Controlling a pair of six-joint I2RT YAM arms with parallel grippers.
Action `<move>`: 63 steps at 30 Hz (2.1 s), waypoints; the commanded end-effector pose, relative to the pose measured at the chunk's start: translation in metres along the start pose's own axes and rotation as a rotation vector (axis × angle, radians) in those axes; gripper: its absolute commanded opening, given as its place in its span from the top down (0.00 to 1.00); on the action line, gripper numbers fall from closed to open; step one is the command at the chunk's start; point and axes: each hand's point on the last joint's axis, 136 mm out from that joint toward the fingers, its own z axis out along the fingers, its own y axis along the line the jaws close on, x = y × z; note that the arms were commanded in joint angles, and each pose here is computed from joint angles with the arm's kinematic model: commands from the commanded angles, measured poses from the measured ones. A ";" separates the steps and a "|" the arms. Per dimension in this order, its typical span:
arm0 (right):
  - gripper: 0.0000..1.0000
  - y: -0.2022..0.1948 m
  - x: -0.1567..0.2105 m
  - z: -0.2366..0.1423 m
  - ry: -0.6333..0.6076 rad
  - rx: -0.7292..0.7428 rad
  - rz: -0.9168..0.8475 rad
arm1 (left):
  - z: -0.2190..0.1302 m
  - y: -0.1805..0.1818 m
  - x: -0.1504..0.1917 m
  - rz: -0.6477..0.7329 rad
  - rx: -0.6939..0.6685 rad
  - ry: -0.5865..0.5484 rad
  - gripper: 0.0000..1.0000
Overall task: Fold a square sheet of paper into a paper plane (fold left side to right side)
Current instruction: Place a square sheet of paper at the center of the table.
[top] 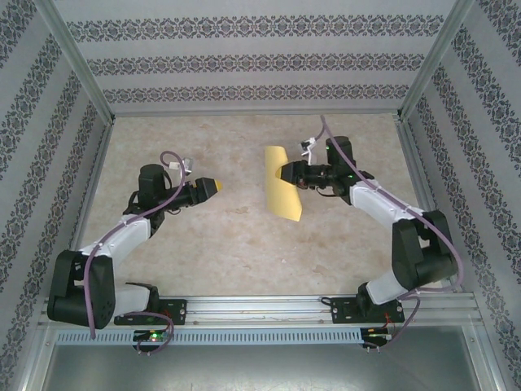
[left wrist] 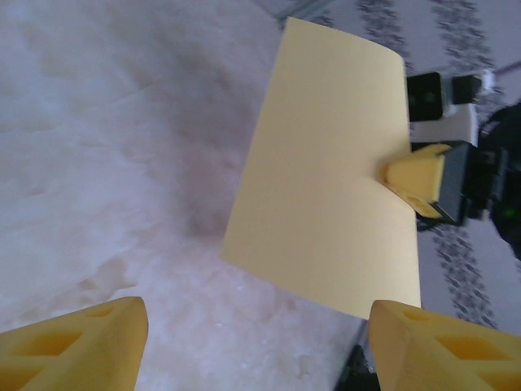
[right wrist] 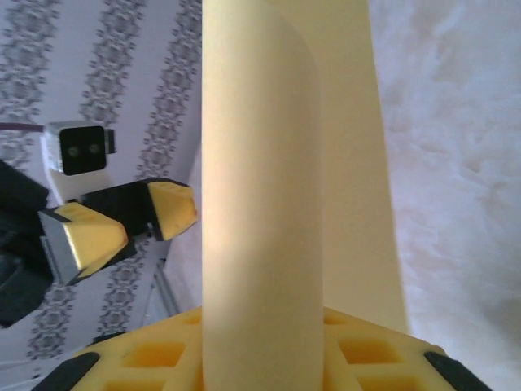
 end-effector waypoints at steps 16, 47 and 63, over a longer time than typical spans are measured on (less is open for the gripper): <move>0.72 0.165 0.008 -0.042 0.028 -0.402 -0.218 | -0.024 -0.146 -0.021 0.332 0.386 0.012 0.16; 0.72 0.173 0.011 -0.021 0.059 -0.411 -0.263 | 0.005 -0.153 -0.006 0.327 0.356 0.095 0.66; 0.56 0.127 0.011 -0.023 0.020 -0.259 -0.197 | 0.027 -0.107 0.002 0.176 0.259 0.111 1.00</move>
